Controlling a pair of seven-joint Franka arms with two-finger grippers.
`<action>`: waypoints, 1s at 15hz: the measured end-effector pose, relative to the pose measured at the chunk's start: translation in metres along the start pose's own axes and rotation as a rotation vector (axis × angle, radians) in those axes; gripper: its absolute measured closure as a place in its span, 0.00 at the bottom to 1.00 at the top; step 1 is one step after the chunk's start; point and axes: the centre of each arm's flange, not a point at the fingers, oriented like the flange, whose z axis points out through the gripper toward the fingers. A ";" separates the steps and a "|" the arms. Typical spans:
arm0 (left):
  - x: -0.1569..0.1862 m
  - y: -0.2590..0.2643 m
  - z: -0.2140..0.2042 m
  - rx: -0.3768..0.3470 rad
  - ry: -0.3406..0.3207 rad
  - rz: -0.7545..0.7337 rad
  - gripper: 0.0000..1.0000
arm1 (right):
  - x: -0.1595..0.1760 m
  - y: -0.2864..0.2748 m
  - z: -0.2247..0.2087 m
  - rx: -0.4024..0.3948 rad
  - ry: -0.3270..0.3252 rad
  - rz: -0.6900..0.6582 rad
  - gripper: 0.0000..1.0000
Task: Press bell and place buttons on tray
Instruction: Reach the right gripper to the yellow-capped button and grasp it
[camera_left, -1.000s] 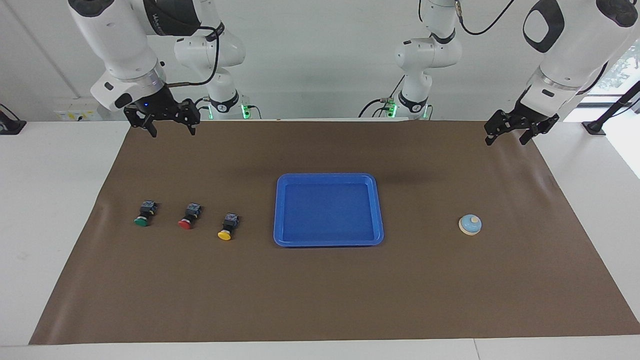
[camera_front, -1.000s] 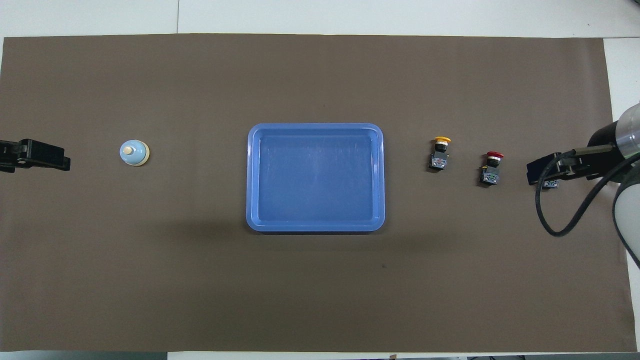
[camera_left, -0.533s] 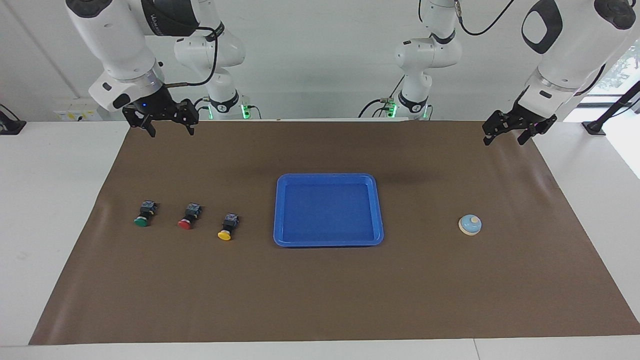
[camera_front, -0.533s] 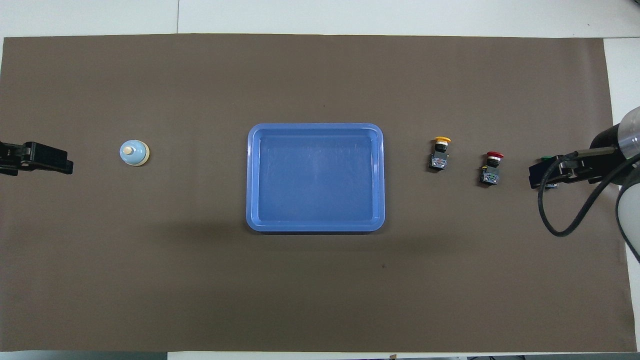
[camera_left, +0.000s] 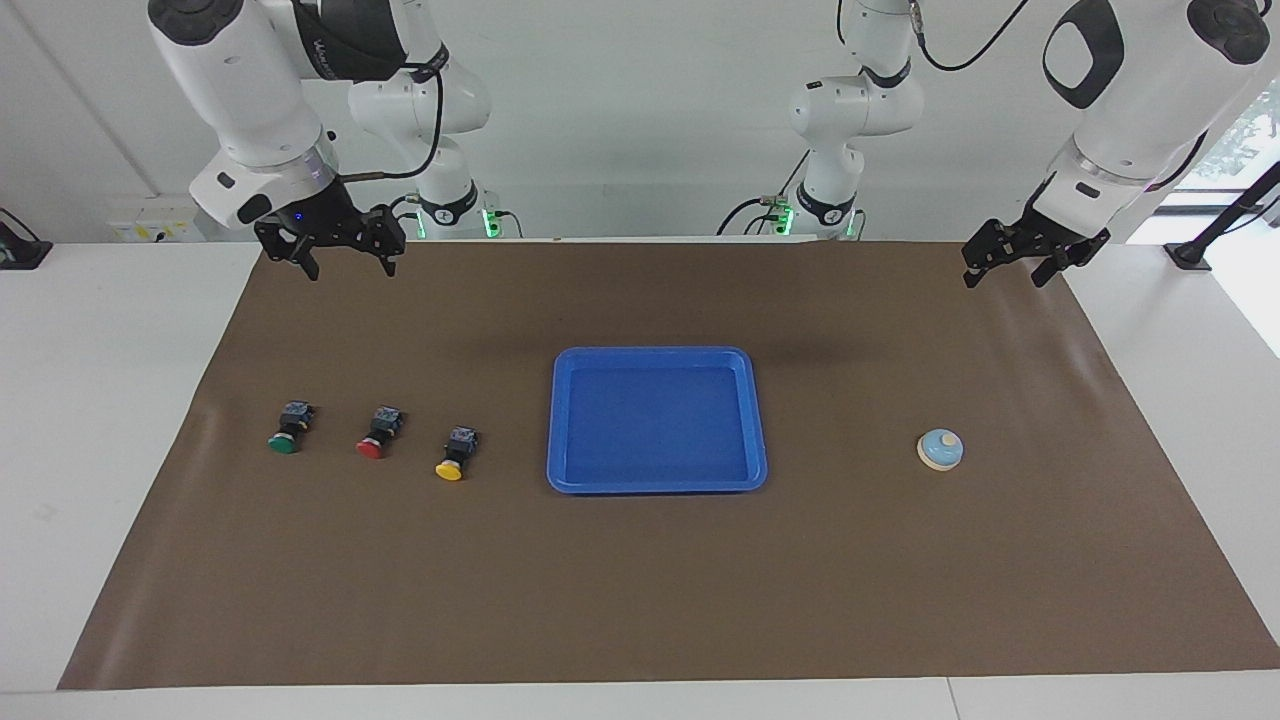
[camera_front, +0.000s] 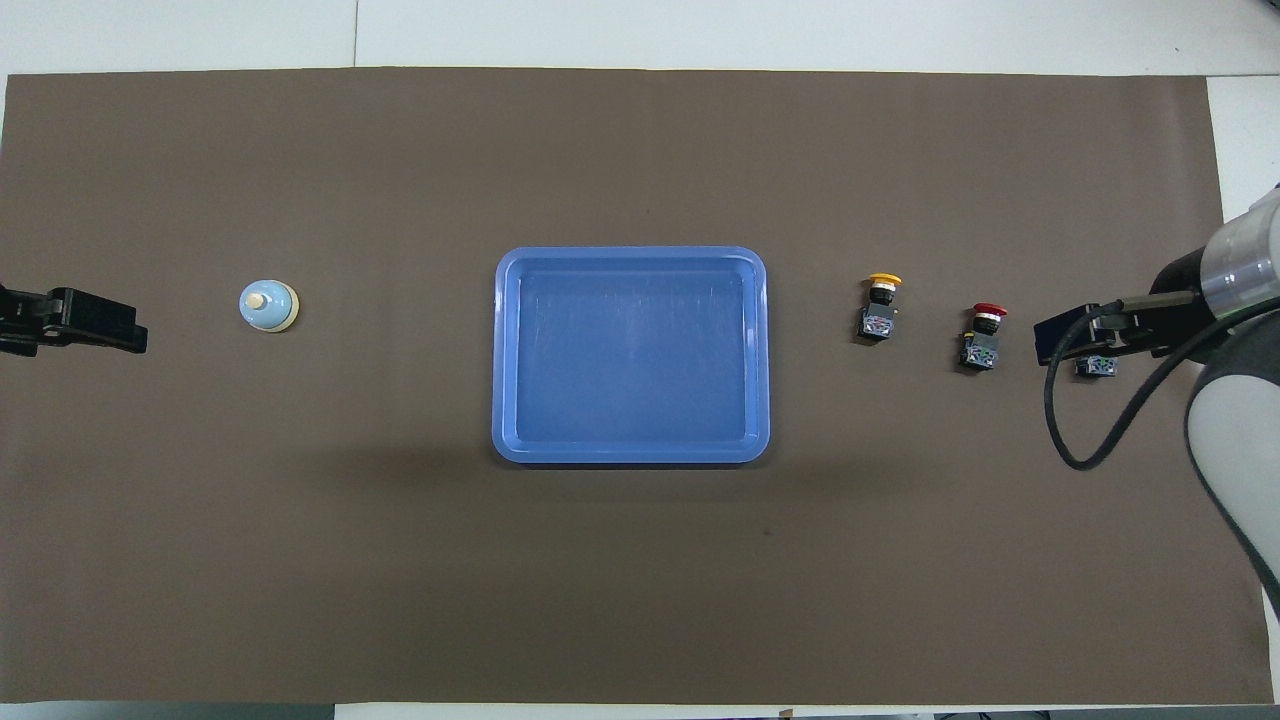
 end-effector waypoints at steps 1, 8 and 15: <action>0.000 0.000 0.000 0.000 0.000 0.000 0.00 | 0.002 -0.001 0.011 0.000 0.002 0.030 0.00; 0.000 -0.003 0.000 0.000 0.000 -0.005 0.00 | 0.045 -0.060 0.123 0.003 0.033 0.142 0.00; 0.000 -0.003 0.000 0.000 0.000 -0.005 0.00 | 0.066 -0.066 0.219 0.024 0.098 0.160 0.00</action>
